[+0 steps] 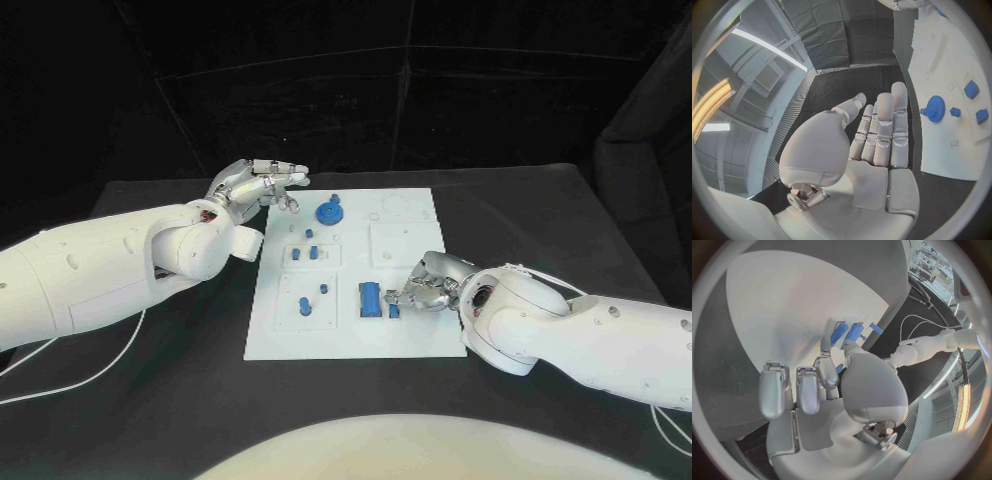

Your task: Assemble the parts on the task board

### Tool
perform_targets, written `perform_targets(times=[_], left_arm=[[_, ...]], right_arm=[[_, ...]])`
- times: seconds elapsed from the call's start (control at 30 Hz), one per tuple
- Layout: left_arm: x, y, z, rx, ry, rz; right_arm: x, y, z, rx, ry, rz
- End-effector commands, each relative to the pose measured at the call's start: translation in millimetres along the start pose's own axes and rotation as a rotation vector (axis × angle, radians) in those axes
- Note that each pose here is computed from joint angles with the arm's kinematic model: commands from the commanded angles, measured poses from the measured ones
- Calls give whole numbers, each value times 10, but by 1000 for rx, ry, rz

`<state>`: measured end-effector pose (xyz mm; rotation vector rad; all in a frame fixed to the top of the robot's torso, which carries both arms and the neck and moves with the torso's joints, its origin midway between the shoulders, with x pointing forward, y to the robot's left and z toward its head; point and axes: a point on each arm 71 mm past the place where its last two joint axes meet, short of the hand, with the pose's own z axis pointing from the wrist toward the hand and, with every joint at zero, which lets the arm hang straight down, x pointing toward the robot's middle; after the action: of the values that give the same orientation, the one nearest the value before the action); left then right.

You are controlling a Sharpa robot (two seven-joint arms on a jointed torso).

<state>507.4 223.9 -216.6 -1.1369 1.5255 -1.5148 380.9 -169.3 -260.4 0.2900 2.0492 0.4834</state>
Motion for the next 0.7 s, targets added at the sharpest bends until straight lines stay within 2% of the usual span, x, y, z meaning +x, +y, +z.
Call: perform_targets(times=[0.03,0.17,0.3,0.7], left_arm=[[8,-12,2,3,13,-7],[4,-12,2,2,12,-7],[5,-11,3,2,13,-7],[1,-11,2,2,12,-7]], right_arm=[[4,78,-48,-96,15,6],[25,79,-78,-116,55,-10],[31,41,-83,-105,81,-26],[26,-48,-42,-52,96,-51]])
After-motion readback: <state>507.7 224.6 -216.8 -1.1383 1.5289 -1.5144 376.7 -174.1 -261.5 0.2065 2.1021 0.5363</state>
